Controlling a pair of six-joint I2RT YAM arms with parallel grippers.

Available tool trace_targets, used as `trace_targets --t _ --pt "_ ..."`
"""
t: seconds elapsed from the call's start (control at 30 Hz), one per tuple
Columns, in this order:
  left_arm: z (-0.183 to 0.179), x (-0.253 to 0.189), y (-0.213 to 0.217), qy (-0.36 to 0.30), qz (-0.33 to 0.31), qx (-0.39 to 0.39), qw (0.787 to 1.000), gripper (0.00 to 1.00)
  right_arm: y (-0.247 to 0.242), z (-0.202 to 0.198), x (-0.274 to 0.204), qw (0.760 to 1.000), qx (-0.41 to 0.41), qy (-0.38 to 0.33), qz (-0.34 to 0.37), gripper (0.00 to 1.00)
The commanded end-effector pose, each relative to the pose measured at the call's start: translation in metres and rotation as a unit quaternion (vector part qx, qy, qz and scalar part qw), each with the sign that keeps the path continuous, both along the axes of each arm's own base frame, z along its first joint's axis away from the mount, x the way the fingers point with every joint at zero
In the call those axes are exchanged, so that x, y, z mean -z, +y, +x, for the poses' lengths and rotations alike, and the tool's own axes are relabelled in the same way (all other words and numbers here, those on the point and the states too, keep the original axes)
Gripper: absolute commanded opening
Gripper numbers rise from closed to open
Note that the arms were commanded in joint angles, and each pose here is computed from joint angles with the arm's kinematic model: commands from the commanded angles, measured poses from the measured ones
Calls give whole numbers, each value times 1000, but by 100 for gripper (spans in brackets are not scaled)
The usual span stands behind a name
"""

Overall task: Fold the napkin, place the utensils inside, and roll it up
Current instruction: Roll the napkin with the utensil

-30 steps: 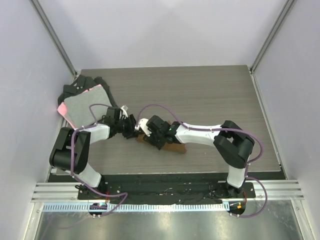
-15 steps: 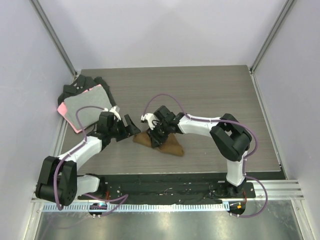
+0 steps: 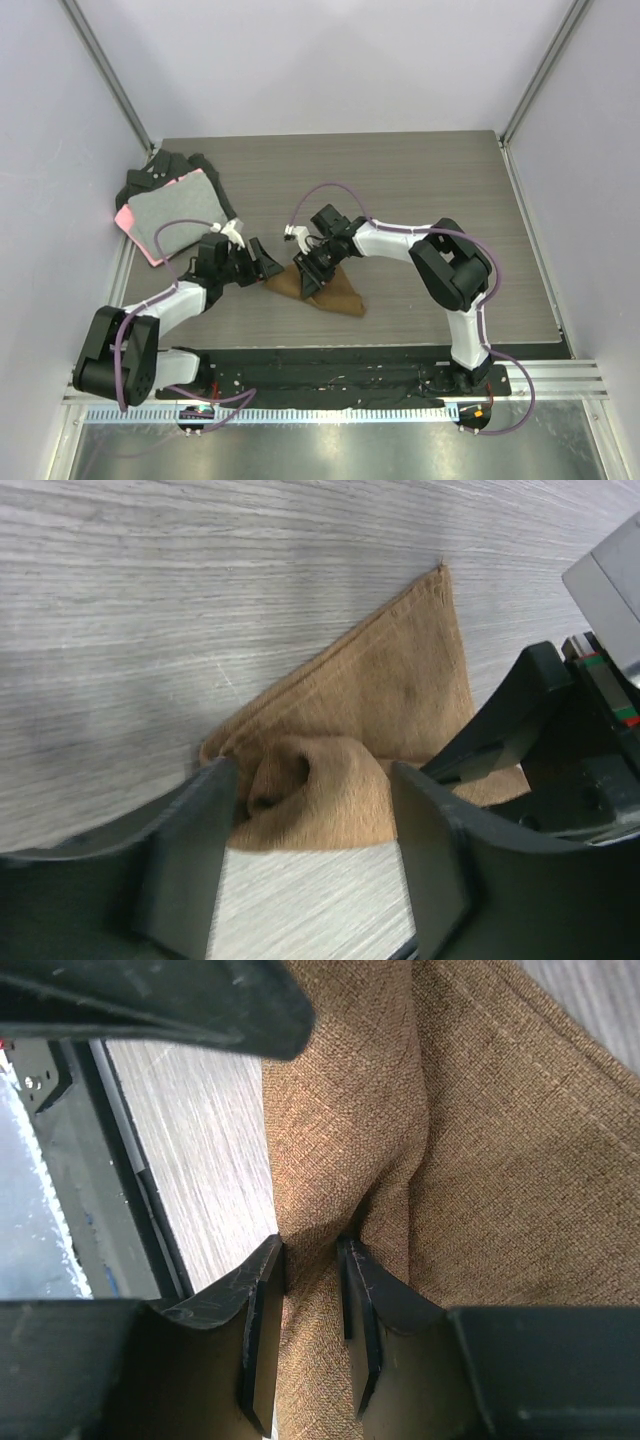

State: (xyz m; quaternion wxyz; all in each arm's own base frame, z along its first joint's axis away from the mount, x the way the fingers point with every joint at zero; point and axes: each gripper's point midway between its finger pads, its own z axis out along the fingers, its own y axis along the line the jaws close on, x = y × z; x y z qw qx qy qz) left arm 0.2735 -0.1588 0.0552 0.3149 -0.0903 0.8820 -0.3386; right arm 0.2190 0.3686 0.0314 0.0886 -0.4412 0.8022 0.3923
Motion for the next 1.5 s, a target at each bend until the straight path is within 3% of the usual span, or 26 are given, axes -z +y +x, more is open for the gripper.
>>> trace_targets --t 0.0,0.2,0.23,0.37,0.5,0.57,0.67,0.83,1.1,1.47 --pt "16 -10 -7 -34 -12 12 999 61 -12 -17 19 998 -14 36 -40 34" --pt "5 7 -12 0 -23 27 999 36 -14 -7 20 998 0 25 -49 35" --pt "4 9 -12 3 -23 27 999 26 -14 -4 19 999 3 20 -50 36" --pt "1 22 -7 38 -4 17 999 1 -13 14 1 998 32 -23 -57 61" --pt "1 33 -3 87 12 6 996 0 -11 30 -46 987 65 -137 -61 67" --pt "3 35 -4 107 13 3 994 0 -13 46 -60 968 90 -223 -70 68" --pt "5 36 -4 131 16 -3 991 0 -7 37 -75 941 86 -320 -71 70" --pt "-1 40 -3 164 27 -1 986 0 -6 30 -61 910 71 -397 -102 70" --pt "1 35 -5 166 28 8 986 0 -10 29 -32 894 31 -424 -138 69" --pt "5 30 -7 157 26 18 987 0 -18 32 0 898 19 -405 -169 64"
